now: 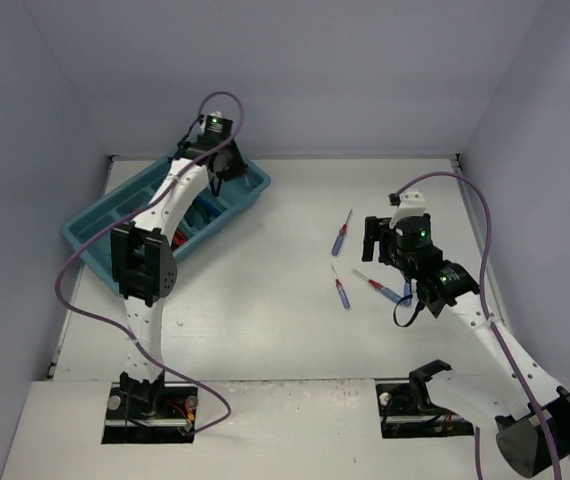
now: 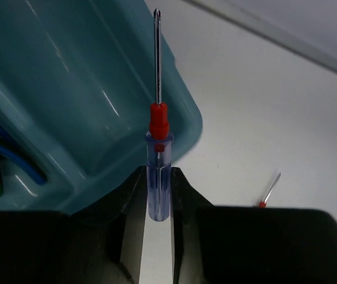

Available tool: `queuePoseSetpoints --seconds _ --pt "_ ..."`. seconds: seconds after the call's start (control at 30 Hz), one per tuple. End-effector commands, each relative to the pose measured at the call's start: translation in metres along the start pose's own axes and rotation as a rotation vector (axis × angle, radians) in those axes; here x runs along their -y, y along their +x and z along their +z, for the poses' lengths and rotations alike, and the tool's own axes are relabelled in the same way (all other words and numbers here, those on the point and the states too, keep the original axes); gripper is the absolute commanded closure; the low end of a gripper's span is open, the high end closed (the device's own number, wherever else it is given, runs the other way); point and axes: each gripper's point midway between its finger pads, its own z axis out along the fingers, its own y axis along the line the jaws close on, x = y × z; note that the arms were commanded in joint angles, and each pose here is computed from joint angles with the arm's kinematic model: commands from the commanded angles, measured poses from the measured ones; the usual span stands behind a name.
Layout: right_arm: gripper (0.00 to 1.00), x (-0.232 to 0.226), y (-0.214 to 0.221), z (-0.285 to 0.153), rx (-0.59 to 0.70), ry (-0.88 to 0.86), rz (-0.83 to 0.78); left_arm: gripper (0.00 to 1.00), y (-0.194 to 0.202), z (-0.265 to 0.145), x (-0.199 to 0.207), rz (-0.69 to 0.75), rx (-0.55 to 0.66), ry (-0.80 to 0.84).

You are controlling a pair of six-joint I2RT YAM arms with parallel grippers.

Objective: Sort the tools into containers

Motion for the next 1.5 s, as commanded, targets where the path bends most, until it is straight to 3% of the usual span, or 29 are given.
queuePoseSetpoints --seconds 0.0,0.17,0.3,0.37,0.47,0.63,0.9,1.13,1.47 --pt "0.21 0.001 -0.012 0.003 0.040 0.011 0.031 0.83 -0.017 0.040 -0.005 -0.176 0.021 0.010" --pt "0.21 0.001 -0.006 0.003 0.029 0.008 0.027 0.59 -0.039 0.054 -0.012 -0.232 0.075 0.028" --pt "0.20 0.004 -0.005 0.002 0.032 0.018 0.022 0.41 -0.050 0.024 0.014 -0.174 0.130 0.076" --pt "0.20 0.007 -0.005 0.002 0.033 0.035 0.016 0.37 -0.044 -0.003 0.028 -0.131 0.141 0.101" --pt "0.20 0.018 -0.007 -0.001 0.050 0.093 0.024 0.37 -0.015 -0.027 0.046 -0.080 0.112 0.122" --pt "0.20 0.034 -0.016 -0.010 0.101 0.171 0.073 0.37 0.087 -0.061 0.091 0.006 -0.027 0.188" --pt "0.20 0.045 -0.039 -0.035 0.209 0.204 0.151 0.37 0.244 -0.070 0.129 0.144 -0.259 0.202" --pt "0.19 0.047 -0.050 -0.055 0.259 0.185 0.167 0.38 0.296 -0.059 0.146 0.187 -0.328 0.162" --pt "0.19 0.044 -0.042 -0.062 0.250 0.151 0.171 0.54 0.331 -0.027 0.128 0.245 -0.359 0.040"
